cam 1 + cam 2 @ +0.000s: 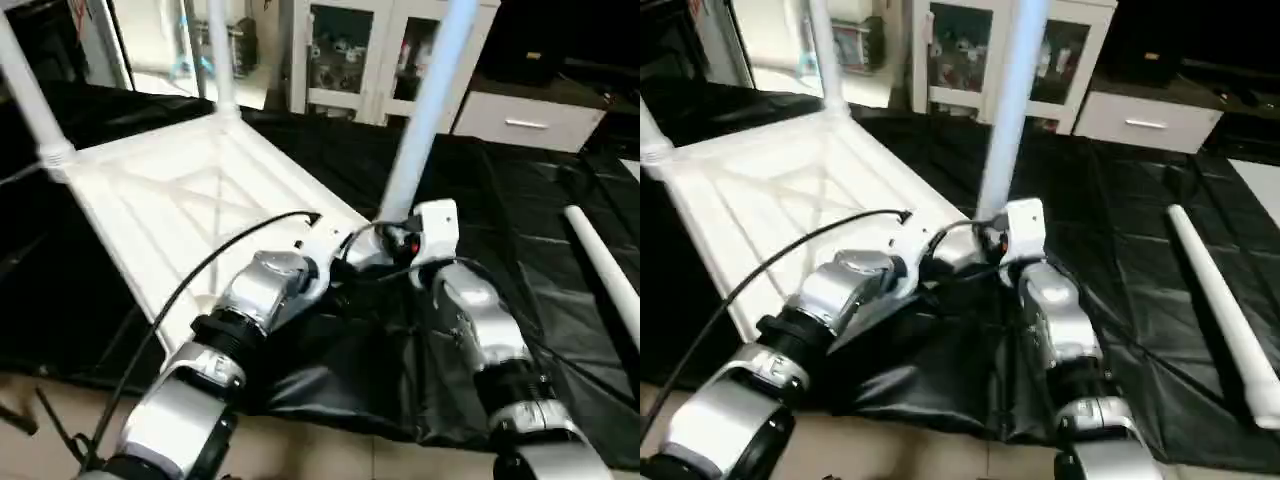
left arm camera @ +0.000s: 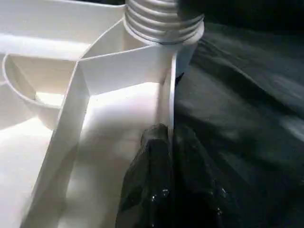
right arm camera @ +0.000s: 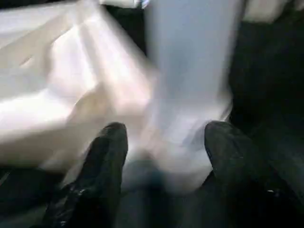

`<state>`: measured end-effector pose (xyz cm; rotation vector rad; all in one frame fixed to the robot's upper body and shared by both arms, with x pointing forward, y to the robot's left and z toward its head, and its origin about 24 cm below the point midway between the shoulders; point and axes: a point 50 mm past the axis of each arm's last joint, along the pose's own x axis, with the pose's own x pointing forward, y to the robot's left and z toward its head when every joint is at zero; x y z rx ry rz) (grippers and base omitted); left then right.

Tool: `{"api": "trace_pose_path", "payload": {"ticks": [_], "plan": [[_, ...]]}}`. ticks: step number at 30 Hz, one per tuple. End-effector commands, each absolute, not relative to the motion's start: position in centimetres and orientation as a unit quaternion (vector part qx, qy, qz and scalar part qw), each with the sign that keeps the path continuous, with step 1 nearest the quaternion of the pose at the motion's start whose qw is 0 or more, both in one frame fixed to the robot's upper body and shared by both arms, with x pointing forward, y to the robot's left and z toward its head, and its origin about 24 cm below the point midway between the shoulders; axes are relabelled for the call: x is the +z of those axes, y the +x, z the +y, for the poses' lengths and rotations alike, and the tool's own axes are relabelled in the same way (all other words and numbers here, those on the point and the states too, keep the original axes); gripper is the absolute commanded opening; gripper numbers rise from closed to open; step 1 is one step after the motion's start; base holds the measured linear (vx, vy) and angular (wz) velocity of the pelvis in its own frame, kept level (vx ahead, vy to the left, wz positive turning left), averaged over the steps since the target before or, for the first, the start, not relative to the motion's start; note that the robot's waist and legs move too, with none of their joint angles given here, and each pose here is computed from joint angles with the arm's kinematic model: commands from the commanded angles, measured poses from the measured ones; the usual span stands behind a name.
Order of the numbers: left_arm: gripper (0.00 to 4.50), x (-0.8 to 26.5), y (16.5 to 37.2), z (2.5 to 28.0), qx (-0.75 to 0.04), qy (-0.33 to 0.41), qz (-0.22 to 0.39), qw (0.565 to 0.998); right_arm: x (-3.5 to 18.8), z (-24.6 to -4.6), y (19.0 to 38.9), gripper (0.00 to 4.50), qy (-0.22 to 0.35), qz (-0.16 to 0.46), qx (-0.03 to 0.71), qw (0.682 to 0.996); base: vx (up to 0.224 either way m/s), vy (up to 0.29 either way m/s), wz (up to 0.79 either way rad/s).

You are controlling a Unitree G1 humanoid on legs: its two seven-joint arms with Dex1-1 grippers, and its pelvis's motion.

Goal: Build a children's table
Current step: Rotate leg to tighten

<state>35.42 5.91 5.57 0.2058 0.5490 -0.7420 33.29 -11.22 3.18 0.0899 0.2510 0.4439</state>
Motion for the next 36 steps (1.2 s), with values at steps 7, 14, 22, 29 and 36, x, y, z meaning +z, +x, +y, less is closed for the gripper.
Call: {"api": "trace_pose_path", "payload": {"ticks": [7,14,22,29,36], "plan": [[0.0,6.8,35.5,6.2,-0.394,0.086,0.201,0.893,6.3,-13.9,31.9,3.53,0.059,0.065,0.307,0.948,0.0,0.0,0.0],[0.0,6.3,34.9,6.6,-0.422,0.095,0.209,0.877,7.3,-16.5,30.9,4.07,0.035,0.061,0.347,0.935,0.0,0.0,0.0],[0.0,5.5,32.8,7.8,-0.498,0.106,0.227,0.83,8.4,-20.1,28.8,4.46,-0.038,0.104,0.43,0.896,0.0,0.0,0.0],[0.0,5.6,30.5,8.1,-0.579,0.104,0.243,0.771,8.2,-20.7,29.1,4.46,-0.074,0.128,0.454,0.879,0.0,0.0,0.0],[0.0,5.8,28.8,8.5,-0.633,0.111,0.253,0.723,7.1,-19.8,29.6,4.46,-0.097,0.157,0.5,0.846,0.0,0.0,0.0]]}}
